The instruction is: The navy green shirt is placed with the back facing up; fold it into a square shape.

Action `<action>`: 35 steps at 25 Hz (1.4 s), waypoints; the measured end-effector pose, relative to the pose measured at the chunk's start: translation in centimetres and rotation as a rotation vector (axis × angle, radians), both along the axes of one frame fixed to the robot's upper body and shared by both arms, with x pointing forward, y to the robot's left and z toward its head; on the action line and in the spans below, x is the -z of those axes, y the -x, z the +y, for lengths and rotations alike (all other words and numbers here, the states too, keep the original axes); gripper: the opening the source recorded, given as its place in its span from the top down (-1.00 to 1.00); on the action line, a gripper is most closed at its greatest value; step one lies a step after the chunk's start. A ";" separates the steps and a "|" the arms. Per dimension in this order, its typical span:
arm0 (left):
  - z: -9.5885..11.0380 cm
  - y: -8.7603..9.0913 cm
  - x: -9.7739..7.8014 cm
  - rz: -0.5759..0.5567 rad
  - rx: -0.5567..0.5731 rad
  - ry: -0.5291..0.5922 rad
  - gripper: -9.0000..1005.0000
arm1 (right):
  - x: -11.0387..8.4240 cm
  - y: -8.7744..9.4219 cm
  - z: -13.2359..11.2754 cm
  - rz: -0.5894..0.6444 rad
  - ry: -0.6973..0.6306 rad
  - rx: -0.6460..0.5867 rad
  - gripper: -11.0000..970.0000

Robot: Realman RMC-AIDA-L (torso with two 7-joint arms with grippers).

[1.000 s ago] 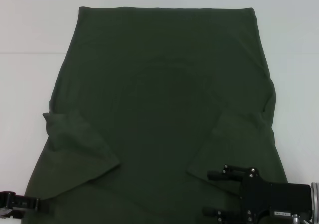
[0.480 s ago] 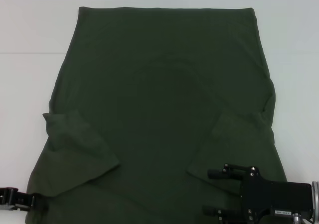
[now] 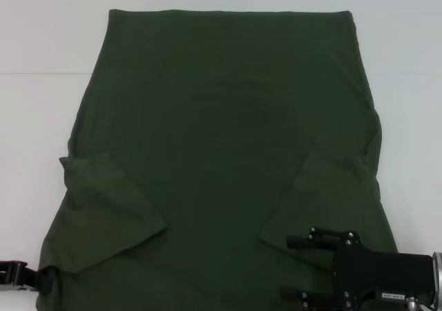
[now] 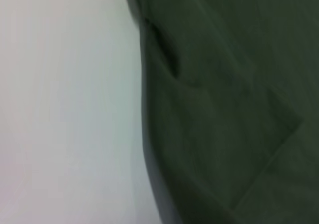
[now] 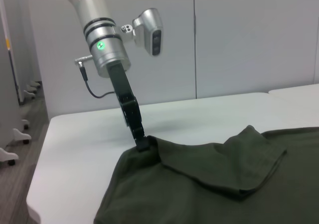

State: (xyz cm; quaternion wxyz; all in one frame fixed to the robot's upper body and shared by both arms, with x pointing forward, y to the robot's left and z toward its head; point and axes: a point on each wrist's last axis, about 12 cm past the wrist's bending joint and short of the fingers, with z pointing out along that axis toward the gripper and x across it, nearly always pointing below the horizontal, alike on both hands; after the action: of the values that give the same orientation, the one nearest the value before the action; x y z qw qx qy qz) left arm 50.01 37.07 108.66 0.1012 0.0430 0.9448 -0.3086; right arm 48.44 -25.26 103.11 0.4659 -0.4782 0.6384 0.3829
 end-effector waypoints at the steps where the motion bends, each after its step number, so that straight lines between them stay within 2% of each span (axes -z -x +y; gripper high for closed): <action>1: 0.0 0.0 0.0 0.000 0.000 -0.002 0.53 | 0.0 0.0 0.0 0.002 -0.003 0.000 -0.65; 2: 0.0 0.0 0.0 0.001 0.000 -0.003 0.58 | 0.0 0.0 0.0 0.005 -0.004 0.003 -0.65; 4: 0.0 0.0 0.0 0.002 -0.001 -0.004 0.94 | -0.1 0.0 -0.1 0.020 -0.009 0.012 -0.65; 8: 0.2 0.1 0.0 0.006 -0.001 -0.004 0.97 | -0.5 -0.3 -0.5 0.062 -0.036 0.040 -0.64; 11: 0.2 0.1 0.0 0.006 -0.002 -0.001 0.98 | -1.6 -0.7 -1.4 0.126 -0.073 0.074 -0.64; 13: 0.2 0.1 -0.1 0.004 0.000 0.001 0.98 | -2.7 -1.3 -2.2 0.220 -0.088 0.105 -0.64; 18: 0.5 0.1 -0.2 0.000 0.003 -0.004 0.98 | -5.9 -3.0 -4.9 0.575 -0.036 0.196 -0.64; 23: 1.0 0.1 -0.5 -0.005 -0.005 -0.011 0.98 | -9.8 -3.6 -7.3 0.847 -0.010 0.239 -0.64; 26: 1.2 0.1 -0.5 -0.007 -0.004 -0.014 0.98 | -11.5 -3.7 -8.5 1.025 0.043 0.347 -0.64; 29: 1.2 0.1 -0.6 -0.010 0.001 -0.014 0.98 | -12.0 -3.7 -9.3 1.139 0.118 0.425 -0.63; 35: 1.2 0.1 -0.4 -0.006 0.008 -0.009 0.98 | -11.8 -3.7 -10.8 1.212 0.292 0.563 -0.63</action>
State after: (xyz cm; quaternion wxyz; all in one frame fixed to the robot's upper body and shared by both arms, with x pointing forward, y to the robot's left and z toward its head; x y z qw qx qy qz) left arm 49.87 38.24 109.09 0.1027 0.0482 0.9457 -0.3045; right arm 52.16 -36.11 114.89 0.0386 -0.0533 0.9317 0.3572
